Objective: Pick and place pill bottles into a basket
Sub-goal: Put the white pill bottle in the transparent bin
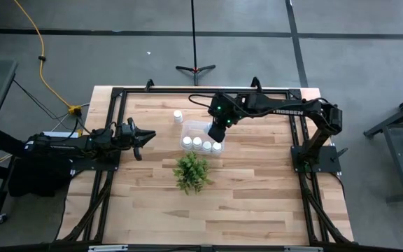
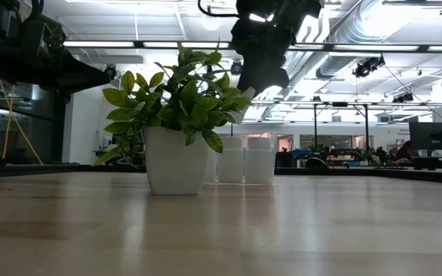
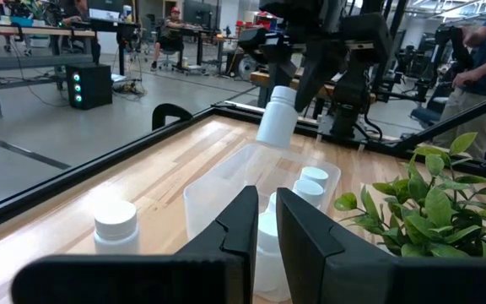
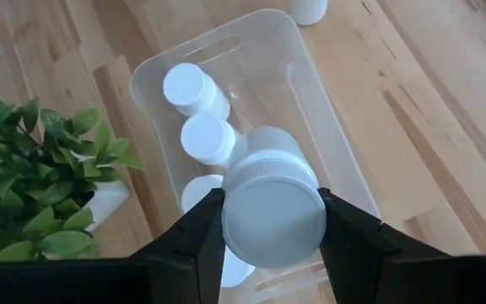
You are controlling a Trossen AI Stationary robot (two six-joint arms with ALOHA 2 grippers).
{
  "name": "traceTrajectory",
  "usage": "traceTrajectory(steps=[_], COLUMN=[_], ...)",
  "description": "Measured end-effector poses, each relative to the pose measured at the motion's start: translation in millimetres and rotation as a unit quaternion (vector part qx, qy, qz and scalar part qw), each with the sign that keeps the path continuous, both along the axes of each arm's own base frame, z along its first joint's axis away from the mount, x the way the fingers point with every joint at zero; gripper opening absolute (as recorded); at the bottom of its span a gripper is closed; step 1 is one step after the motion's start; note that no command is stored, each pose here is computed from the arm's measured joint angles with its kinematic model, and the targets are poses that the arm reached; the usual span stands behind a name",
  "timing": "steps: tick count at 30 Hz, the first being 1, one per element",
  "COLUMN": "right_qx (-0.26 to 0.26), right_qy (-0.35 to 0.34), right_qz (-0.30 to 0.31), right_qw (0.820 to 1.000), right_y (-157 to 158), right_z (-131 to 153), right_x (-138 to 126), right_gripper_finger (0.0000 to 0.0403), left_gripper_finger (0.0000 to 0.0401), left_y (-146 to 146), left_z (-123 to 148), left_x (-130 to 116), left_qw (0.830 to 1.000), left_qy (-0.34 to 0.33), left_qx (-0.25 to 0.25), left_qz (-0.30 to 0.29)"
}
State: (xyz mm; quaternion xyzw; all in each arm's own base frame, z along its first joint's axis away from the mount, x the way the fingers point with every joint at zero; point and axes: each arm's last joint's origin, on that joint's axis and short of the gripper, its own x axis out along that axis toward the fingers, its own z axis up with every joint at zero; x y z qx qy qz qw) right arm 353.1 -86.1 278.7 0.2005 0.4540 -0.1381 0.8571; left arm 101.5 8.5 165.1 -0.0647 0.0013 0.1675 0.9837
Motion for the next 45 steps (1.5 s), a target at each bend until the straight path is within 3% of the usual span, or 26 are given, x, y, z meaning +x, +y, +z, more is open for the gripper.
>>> traceTrajectory(steps=[30,45], right_qx=[0.000,0.010], right_qy=[0.066,0.099], right_qz=[-0.007,-0.020], right_qw=[0.998,0.995], right_y=[1.6,-2.2], right_z=[-5.9,-47.9], right_x=[-10.7,13.4], right_gripper_finger=[0.0147,0.0147], left_gripper_finger=[0.0083,0.0083], left_y=[0.0,0.0], left_z=[0.1,0.1], left_x=[0.0,0.0], left_qw=[1.000,1.000], left_qy=[0.000,0.000], left_qx=[0.000,0.000], left_qz=[0.000,0.000])
